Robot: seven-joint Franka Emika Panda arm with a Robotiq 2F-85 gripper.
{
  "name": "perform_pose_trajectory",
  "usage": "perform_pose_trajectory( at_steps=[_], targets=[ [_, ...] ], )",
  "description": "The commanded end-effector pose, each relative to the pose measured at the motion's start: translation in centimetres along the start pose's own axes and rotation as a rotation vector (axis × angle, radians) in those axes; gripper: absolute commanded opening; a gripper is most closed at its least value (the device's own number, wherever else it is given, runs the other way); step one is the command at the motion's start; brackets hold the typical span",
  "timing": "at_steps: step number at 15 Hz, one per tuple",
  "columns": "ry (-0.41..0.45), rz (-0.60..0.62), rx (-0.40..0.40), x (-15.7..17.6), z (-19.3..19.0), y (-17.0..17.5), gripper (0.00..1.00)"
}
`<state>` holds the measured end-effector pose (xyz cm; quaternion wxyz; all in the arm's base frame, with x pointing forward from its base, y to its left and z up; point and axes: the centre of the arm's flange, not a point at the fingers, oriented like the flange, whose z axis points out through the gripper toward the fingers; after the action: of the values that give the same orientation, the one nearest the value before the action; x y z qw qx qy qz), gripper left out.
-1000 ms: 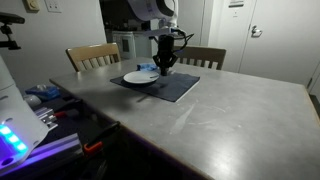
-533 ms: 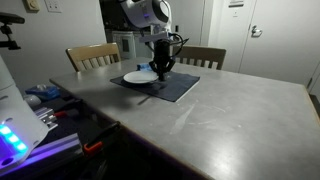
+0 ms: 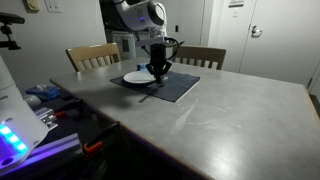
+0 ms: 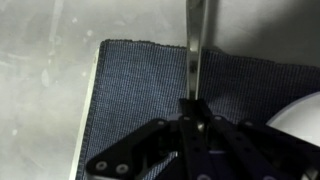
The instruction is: Put the silver fork on top of the white plate
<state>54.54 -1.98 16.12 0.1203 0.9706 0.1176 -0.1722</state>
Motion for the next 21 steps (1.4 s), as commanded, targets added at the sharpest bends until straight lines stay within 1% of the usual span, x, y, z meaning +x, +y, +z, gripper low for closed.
perform_pose_trajectory(
  at_steps=[1,6,10,13,17,21],
  targets=[
    [0.053,0.037,0.018,-2.3,-0.2,0.4,0.03],
    [0.112,0.059,0.033,-4.5,-1.0,0.5,0.03],
    [0.114,-0.01,0.024,-5.6,-1.9,0.0,0.03],
    [0.137,-0.073,-0.004,-6.1,-2.1,-0.9,0.03],
    [0.173,-0.16,-0.04,-5.9,-2.5,-1.9,0.03],
    [0.183,-0.223,-0.053,-5.4,-3.0,-2.8,0.03]
  ],
)
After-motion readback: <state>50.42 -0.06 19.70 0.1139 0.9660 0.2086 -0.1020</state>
